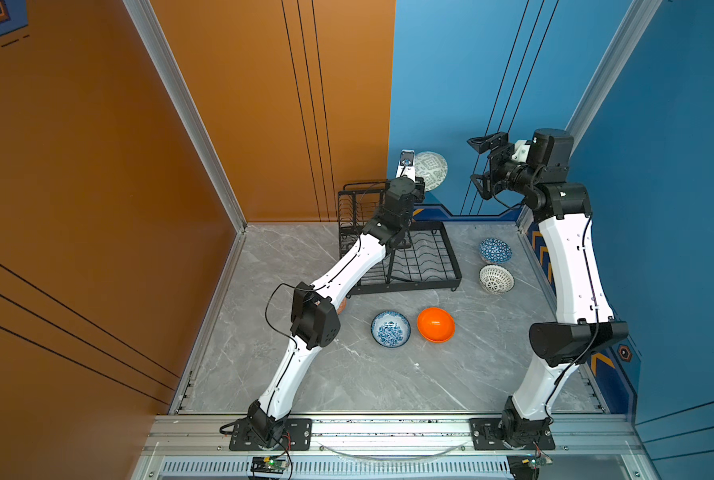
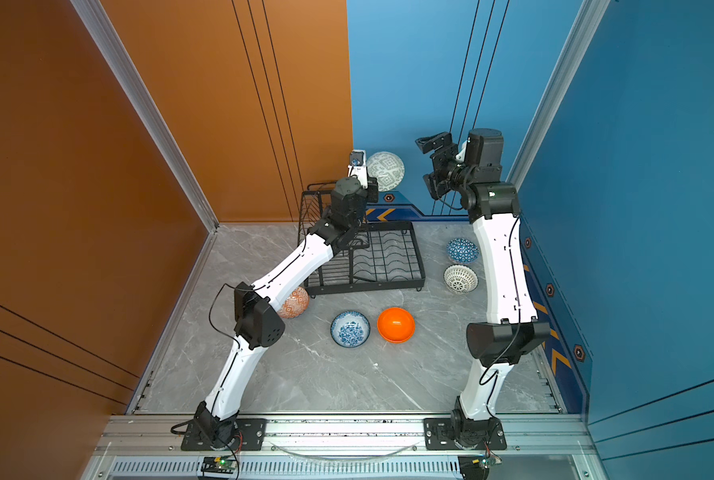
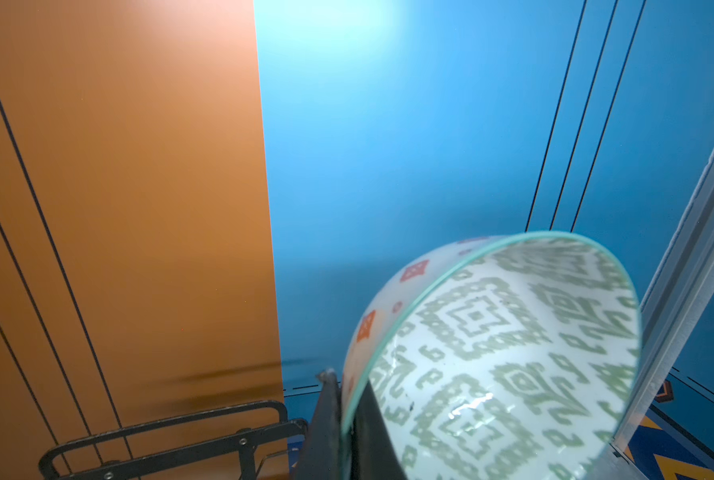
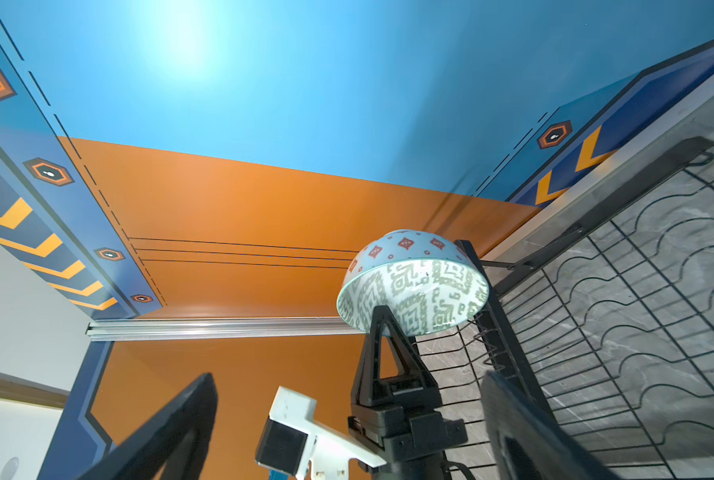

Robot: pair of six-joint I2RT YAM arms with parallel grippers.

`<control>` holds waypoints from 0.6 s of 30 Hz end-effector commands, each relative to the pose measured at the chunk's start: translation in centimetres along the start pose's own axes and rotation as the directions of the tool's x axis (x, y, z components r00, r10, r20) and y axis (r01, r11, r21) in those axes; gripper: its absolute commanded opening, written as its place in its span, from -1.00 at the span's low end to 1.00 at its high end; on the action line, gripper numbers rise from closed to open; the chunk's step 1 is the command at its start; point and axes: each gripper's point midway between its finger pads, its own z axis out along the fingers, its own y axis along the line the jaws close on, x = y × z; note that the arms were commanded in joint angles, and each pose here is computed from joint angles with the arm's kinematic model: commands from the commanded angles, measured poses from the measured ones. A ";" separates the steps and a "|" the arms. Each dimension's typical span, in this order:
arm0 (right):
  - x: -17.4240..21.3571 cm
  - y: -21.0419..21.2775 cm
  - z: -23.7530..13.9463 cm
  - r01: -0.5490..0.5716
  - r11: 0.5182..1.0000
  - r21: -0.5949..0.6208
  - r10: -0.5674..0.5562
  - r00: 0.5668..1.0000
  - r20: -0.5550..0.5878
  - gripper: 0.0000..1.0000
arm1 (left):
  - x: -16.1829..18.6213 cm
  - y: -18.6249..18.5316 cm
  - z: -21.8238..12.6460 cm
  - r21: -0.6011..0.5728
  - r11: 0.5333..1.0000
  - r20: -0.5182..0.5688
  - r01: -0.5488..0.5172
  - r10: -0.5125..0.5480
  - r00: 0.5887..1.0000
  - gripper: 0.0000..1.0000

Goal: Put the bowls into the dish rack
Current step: 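Lift green-patterned bowl with left gripper toward right gripper while right arm rises, then grasp the green-patterned bowl's rim with the right gripper from the left gripper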

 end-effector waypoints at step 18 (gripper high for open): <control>1.4 -1.9 3.4 -0.138 0.990 -0.008 0.137 0.989 -0.061 0.62 | -3.5 -3.2 -3.1 0.019 1.000 0.106 0.019 -0.021 0.994 -1.00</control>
